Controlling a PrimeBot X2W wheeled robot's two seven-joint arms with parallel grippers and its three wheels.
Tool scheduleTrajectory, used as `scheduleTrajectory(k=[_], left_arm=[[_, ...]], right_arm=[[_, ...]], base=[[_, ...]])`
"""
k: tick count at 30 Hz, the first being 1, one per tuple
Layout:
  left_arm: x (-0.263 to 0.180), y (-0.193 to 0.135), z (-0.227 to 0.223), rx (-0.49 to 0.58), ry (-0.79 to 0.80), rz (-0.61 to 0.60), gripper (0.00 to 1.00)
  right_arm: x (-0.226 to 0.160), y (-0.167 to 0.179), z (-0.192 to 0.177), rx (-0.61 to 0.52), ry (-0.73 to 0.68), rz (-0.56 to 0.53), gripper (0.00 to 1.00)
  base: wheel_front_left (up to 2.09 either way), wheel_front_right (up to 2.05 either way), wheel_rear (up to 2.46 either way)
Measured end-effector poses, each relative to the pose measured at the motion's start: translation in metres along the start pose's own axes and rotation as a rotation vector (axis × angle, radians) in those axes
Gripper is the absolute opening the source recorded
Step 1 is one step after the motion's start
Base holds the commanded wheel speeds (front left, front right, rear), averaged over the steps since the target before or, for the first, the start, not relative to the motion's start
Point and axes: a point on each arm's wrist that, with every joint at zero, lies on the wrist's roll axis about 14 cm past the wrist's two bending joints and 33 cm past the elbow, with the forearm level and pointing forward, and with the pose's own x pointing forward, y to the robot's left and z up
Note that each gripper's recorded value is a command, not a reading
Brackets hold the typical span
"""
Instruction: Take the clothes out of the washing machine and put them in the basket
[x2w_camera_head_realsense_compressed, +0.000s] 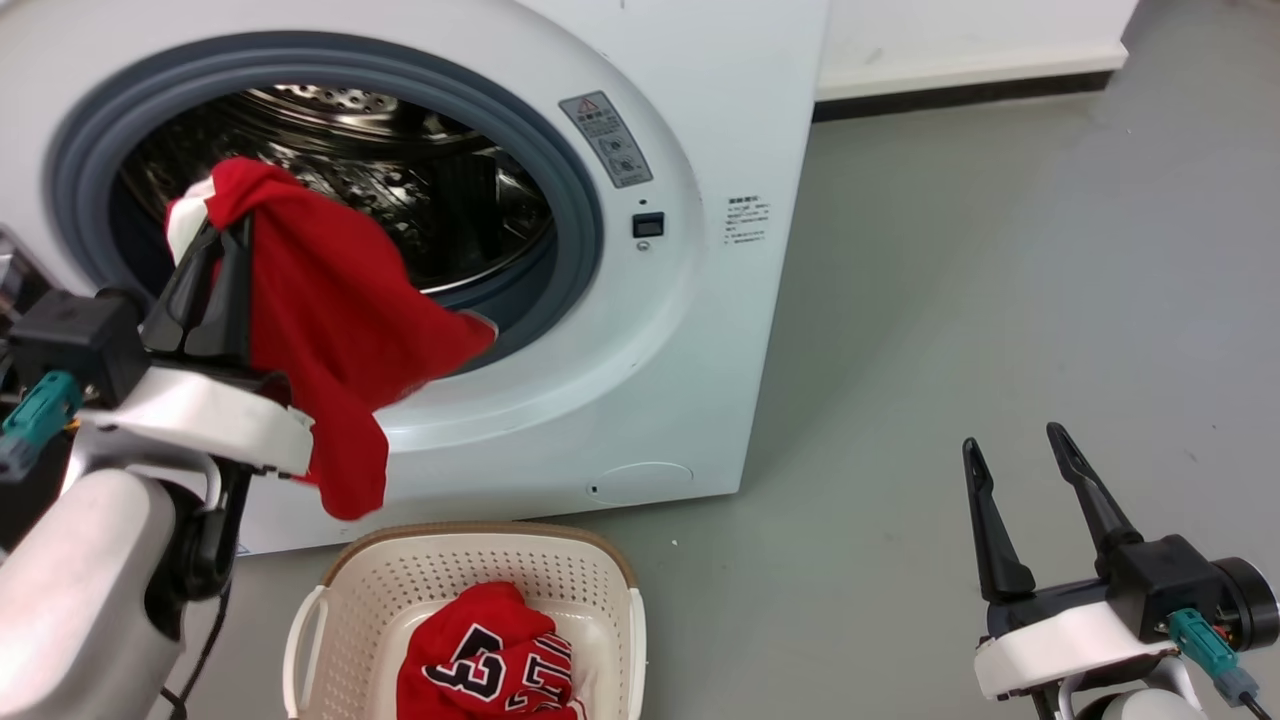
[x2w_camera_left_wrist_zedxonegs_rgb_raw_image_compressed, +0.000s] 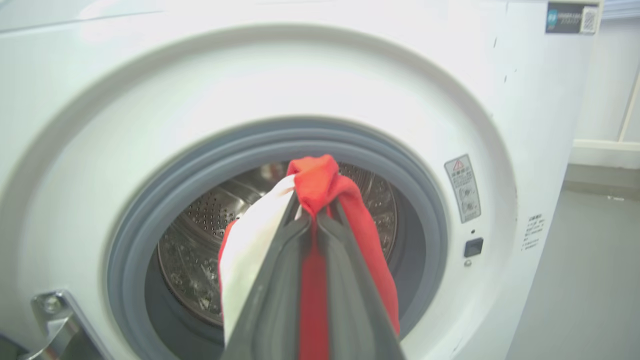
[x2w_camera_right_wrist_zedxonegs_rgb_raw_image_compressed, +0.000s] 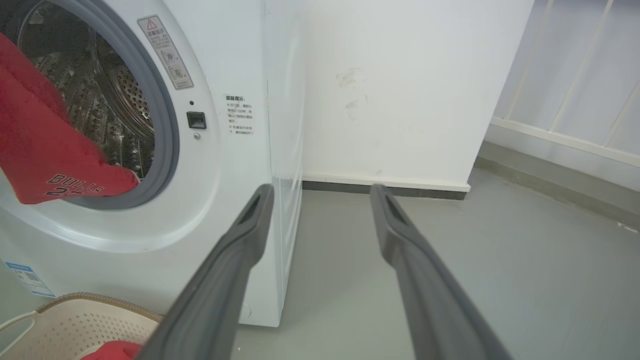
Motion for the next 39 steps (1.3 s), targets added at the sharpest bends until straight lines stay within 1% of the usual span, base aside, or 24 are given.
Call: scheduleTrajectory(k=[4, 8, 11, 15, 17, 18, 19, 20, 22, 23, 26, 31, 34, 37, 39], left_arm=[[-0.014, -0.005, 0.028, 0.011, -0.07, 0.001, 0.0], [-0.028, -0.017, 0.04, 0.013, -0.091, -0.01, 0.0], [-0.036, -0.024, 0.035, -0.005, -0.071, -0.02, 0.0], [-0.052, -0.037, 0.013, -0.043, 0.0, -0.029, 0.0], [-0.06, -0.042, -0.005, -0.065, 0.057, -0.031, 0.0], [-0.071, -0.045, -0.037, -0.078, 0.157, -0.034, 0.0], [-0.071, -0.045, -0.037, -0.078, 0.157, -0.034, 0.0], [-0.074, -0.047, -0.049, -0.093, 0.193, -0.035, 0.0], [-0.082, -0.048, -0.076, -0.084, 0.272, -0.042, 0.0], [-0.087, -0.047, -0.102, -0.108, 0.344, -0.033, 0.0], [-0.1, -0.046, -0.146, -0.111, 0.47, -0.04, 0.0], [-0.113, -0.043, -0.215, -0.093, 0.656, -0.068, 0.0], [-0.124, -0.049, -0.256, -0.029, 0.772, -0.149, 0.0], [-0.134, -0.055, -0.293, -0.024, 0.881, -0.187, 0.0], [-0.134, -0.054, -0.313, -0.02, 0.932, -0.189, 0.0]], right_arm=[[0.002, 0.005, 0.004, 0.005, -0.014, 0.017, 1.0], [0.003, 0.008, 0.003, 0.011, -0.012, 0.023, 1.0], [0.003, 0.008, 0.003, 0.015, -0.012, 0.025, 1.0], [0.004, 0.009, 0.0, 0.017, -0.005, 0.027, 1.0], [0.005, 0.01, -0.002, 0.017, 0.001, 0.028, 1.0], [0.007, 0.01, -0.005, 0.017, 0.011, 0.03, 1.0], [0.007, 0.01, -0.005, 0.017, 0.011, 0.03, 1.0], [0.008, 0.01, -0.007, 0.016, 0.014, 0.029, 1.0], [0.011, 0.009, -0.01, 0.01, 0.023, 0.03, 1.0], [0.014, 0.01, -0.014, 0.003, 0.032, 0.032, 1.0], [0.02, 0.008, -0.021, -0.004, 0.05, 0.031, 1.0], [0.028, 0.002, -0.036, -0.022, 0.087, 0.02, 1.0], [0.033, -0.003, -0.048, -0.031, 0.117, 0.008, 1.0], [0.033, -0.006, -0.063, -0.036, 0.158, 0.001, 1.0], [0.036, -0.008, -0.071, -0.04, 0.177, -0.002, 1.0]], base=[[0.0, 0.0, 0.0], [0.0, 0.0, 0.0], [0.0, 0.0, 0.0], [0.0, 0.0, 0.0], [0.0, 0.0, 0.0], [0.0, 0.0, 0.0], [0.0, 0.0, 0.0], [0.0, 0.0, 0.0], [0.0, 0.0, 0.0], [0.0, 0.0, 0.0], [0.0, 0.0, 0.0], [0.0, 0.0, 0.0], [0.0, 0.0, 0.0], [0.0, 0.0, 0.0], [0.0, 0.0, 0.0]])
